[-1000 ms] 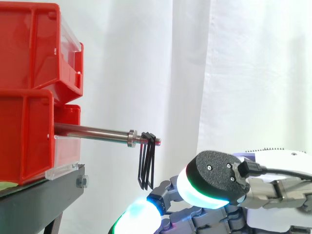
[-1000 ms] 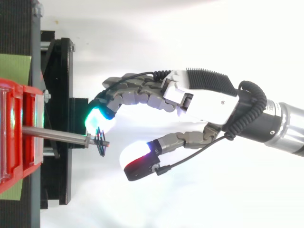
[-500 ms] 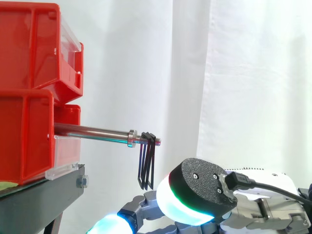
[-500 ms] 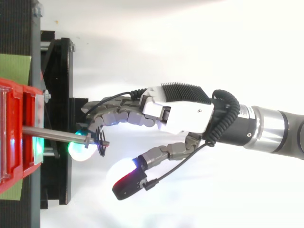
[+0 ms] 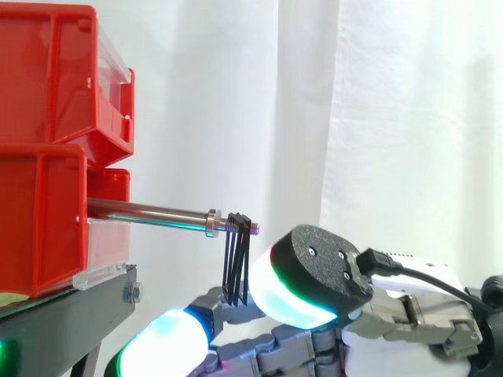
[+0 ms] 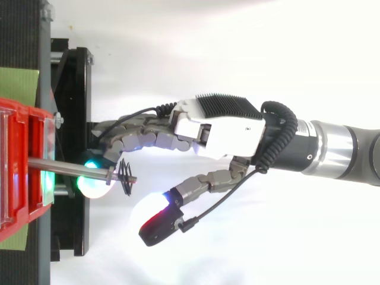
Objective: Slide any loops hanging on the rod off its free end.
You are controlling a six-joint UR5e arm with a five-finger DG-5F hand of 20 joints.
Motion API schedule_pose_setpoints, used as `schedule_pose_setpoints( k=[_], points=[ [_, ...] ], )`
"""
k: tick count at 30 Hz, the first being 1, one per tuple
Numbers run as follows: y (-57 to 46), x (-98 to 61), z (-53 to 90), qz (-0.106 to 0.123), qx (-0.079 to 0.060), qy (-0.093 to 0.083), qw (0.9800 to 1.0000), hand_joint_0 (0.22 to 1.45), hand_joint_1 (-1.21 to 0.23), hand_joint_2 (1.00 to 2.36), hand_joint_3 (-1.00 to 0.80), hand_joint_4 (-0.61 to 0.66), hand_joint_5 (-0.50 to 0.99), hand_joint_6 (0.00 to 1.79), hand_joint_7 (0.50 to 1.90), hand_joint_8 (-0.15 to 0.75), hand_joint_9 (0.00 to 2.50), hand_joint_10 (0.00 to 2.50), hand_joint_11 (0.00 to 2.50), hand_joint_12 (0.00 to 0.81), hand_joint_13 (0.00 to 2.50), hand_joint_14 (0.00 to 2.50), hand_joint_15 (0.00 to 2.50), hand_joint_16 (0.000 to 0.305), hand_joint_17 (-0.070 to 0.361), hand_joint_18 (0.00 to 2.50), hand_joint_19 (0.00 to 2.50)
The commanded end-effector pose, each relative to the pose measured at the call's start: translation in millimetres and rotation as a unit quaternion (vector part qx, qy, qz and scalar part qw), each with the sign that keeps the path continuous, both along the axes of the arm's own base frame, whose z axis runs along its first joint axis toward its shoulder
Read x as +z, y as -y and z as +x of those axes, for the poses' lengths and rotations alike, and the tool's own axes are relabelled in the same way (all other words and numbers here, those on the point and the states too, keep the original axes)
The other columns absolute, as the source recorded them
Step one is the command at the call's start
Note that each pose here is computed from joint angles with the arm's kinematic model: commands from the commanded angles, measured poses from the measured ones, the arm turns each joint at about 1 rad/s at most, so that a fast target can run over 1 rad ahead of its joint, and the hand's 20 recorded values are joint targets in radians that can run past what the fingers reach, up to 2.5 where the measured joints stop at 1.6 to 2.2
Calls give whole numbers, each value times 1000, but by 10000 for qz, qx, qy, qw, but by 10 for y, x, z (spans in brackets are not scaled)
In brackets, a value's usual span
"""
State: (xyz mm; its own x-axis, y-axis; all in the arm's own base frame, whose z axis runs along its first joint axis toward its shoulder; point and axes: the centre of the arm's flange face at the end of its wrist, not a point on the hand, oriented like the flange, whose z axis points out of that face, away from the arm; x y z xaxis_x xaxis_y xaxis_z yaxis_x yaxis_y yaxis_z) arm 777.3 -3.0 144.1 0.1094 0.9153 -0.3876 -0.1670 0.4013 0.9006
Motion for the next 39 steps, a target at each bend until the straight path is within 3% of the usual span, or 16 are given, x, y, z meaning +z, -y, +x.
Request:
schedule_pose_setpoints(
  k=[1,12,21,24,39],
  points=[
    [34,59,31,-11,8,57,10000,524,-548,1003,-463,250,-200,503,786,269,530,0,0,322,379,0,0,52,117,357,46],
    [69,52,34,-8,-15,72,10000,527,-554,1003,-461,256,-194,503,818,270,533,0,0,320,382,0,0,52,117,361,53],
    [210,59,35,10,-97,103,9999,536,-579,1003,-459,271,-186,503,870,268,537,0,0,318,387,0,0,51,115,371,48],
    [272,87,50,21,-106,218,9997,539,-587,1004,-452,273,-183,503,888,268,538,0,0,317,389,0,0,51,115,371,44],
    [307,91,51,2,-78,235,9997,550,-727,1002,-476,274,-173,504,969,260,543,0,0,308,397,0,0,49,111,374,56]
  ],
)
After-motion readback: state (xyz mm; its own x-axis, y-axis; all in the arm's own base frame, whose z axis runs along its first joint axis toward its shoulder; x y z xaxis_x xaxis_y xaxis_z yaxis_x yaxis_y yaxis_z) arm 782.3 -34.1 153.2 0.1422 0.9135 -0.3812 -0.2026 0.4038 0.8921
